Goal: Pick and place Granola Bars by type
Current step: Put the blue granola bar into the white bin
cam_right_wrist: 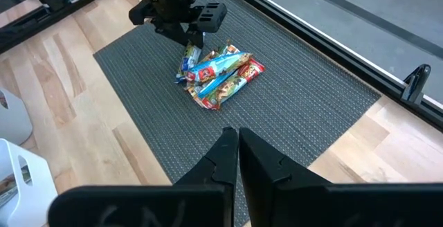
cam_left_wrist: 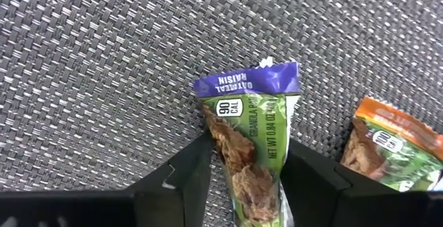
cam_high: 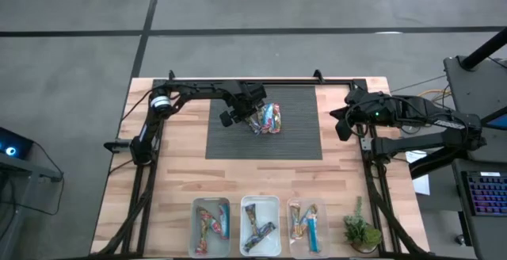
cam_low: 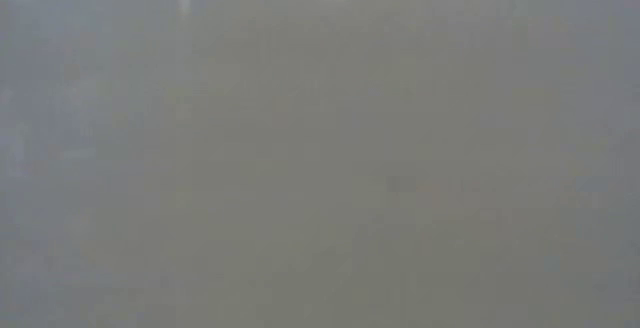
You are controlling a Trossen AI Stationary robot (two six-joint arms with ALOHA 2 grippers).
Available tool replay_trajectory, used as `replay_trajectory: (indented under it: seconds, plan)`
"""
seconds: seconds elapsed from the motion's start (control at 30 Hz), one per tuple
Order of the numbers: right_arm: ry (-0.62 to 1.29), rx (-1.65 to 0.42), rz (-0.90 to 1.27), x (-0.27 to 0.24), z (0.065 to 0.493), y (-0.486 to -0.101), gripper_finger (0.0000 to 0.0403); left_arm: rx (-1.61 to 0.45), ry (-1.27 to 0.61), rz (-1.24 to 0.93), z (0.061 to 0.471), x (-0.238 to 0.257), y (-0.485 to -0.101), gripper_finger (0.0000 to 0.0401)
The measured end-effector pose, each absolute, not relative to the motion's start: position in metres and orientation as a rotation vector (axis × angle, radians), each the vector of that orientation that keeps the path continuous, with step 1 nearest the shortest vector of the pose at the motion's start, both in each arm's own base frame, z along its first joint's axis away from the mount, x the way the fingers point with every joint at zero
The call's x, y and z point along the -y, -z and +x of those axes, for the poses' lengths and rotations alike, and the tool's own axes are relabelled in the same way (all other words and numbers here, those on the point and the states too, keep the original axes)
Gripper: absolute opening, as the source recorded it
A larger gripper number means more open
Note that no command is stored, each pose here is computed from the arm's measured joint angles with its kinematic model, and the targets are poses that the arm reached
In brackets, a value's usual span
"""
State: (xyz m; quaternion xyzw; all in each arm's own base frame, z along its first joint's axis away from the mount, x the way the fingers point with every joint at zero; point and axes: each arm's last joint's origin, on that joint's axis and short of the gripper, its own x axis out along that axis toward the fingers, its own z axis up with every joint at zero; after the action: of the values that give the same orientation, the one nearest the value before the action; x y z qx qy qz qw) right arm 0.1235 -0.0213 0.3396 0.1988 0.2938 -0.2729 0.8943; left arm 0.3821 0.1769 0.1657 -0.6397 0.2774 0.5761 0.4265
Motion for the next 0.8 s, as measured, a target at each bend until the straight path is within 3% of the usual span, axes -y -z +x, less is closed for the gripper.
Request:
replay_trajectory:
  seconds: [0.8]
  plan:
    - [0.566, -0.612, 0.411, 0.0212, 0.1234, -0.3394, 0.0009, -0.687, -1.445, -1.597, 0.3828, -0.1763, -0.1651, 0.0136]
